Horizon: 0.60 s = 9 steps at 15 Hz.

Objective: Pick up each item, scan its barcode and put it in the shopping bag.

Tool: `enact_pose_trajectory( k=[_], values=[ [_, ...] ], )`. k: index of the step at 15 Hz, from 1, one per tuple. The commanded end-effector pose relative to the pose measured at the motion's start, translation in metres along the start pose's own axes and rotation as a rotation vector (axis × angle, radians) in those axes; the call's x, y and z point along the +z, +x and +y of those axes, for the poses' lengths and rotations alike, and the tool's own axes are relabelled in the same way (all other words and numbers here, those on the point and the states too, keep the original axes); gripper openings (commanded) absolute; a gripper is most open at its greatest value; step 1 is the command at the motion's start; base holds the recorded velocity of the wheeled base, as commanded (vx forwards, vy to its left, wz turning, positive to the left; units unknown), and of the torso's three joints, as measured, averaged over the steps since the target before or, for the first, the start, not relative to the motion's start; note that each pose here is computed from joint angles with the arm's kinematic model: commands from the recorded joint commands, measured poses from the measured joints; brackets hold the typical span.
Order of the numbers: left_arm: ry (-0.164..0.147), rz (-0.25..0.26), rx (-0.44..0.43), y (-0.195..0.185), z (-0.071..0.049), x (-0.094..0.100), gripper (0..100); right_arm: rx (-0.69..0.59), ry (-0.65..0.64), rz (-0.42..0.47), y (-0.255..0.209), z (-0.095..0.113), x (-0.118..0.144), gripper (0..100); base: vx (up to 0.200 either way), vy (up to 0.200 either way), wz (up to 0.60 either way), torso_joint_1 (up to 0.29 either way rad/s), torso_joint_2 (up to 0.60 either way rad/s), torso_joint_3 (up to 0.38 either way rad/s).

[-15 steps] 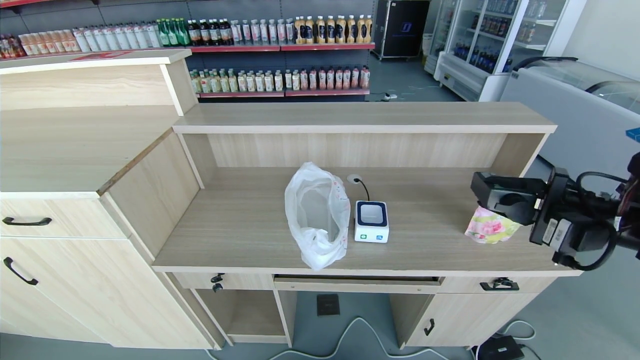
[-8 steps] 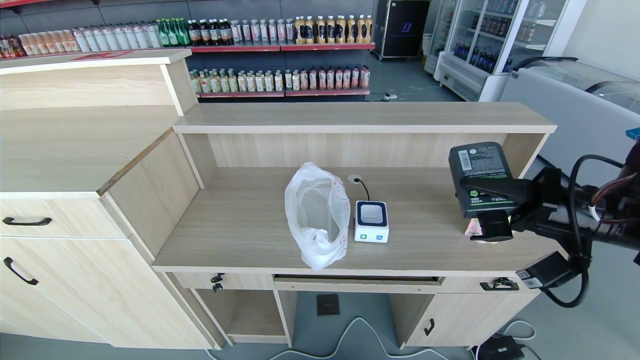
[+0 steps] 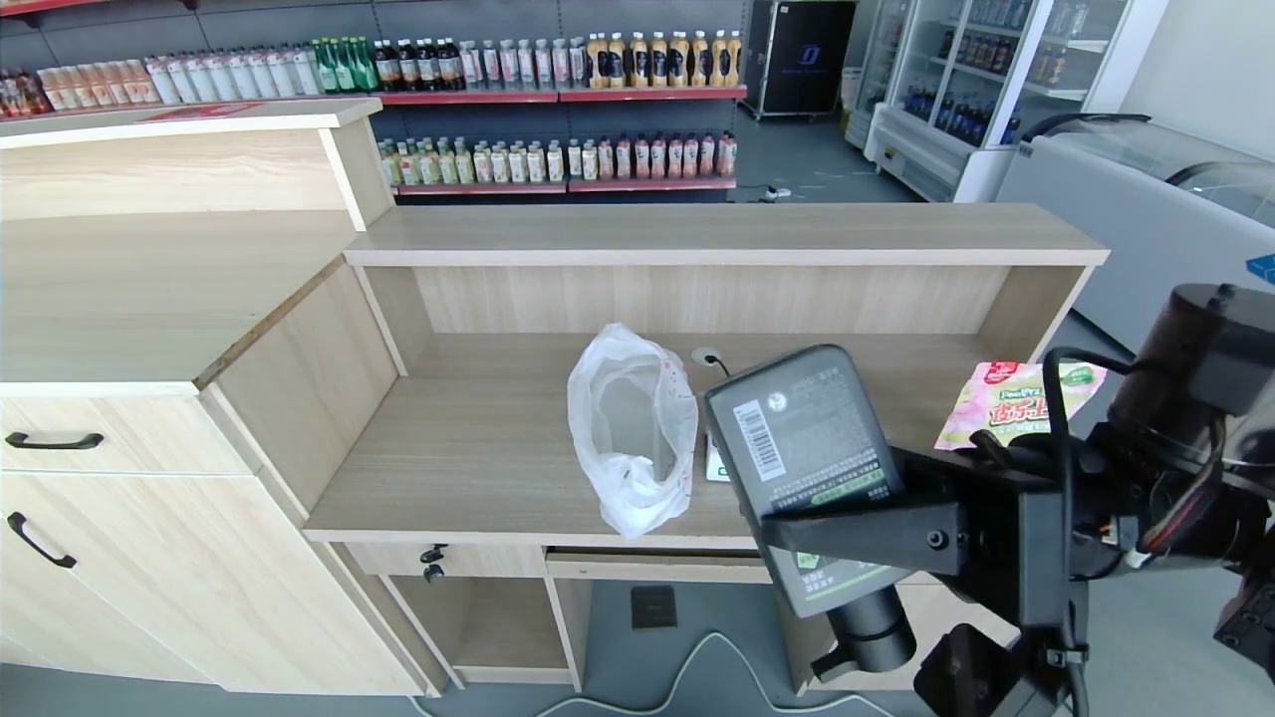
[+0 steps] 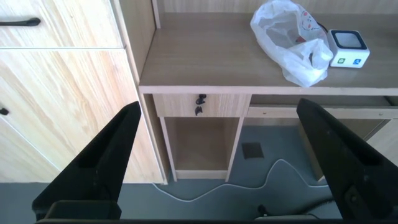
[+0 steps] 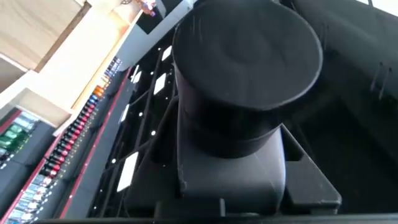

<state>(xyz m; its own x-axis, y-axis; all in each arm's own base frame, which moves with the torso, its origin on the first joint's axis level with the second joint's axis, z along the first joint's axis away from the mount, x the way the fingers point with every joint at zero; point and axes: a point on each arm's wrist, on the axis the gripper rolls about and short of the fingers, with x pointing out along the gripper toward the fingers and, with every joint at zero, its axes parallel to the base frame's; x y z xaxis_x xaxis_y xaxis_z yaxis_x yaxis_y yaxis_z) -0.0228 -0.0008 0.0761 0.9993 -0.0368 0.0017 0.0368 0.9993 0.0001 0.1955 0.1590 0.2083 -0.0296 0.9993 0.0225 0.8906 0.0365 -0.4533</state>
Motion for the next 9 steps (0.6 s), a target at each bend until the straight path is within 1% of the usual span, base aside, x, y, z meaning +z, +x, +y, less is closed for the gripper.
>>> enact_pose_trajectory(
  k=[1,4,6,8,9],
  values=[
    [0.000,0.000,0.000,0.000,0.000,0.000,100,-0.028,-0.004,-0.013,0.004,-0.008,0.003,0,0.000,0.000,0.00,0.000,0.00,0.000],
    [0.000,0.000,0.000,0.000,0.000,0.000,100,-0.029,-0.023,0.001,-0.001,-0.015,0.000,0,0.000,0.000,0.00,0.000,0.00,0.000],
    [0.000,0.000,0.000,0.000,0.000,0.000,100,-0.007,-0.019,0.014,-0.005,-0.012,-0.003,0,0.000,0.000,0.00,0.000,0.00,0.000],
    [0.000,0.000,0.000,0.000,0.000,0.000,100,0.018,0.004,0.019,-0.011,-0.010,-0.003,0,0.000,0.000,0.00,0.000,0.00,0.000],
    [0.000,0.000,0.000,0.000,0.000,0.000,100,0.030,0.034,0.004,-0.012,-0.010,0.000,0,0.000,0.000,0.00,0.000,0.00,0.000]
  ],
)
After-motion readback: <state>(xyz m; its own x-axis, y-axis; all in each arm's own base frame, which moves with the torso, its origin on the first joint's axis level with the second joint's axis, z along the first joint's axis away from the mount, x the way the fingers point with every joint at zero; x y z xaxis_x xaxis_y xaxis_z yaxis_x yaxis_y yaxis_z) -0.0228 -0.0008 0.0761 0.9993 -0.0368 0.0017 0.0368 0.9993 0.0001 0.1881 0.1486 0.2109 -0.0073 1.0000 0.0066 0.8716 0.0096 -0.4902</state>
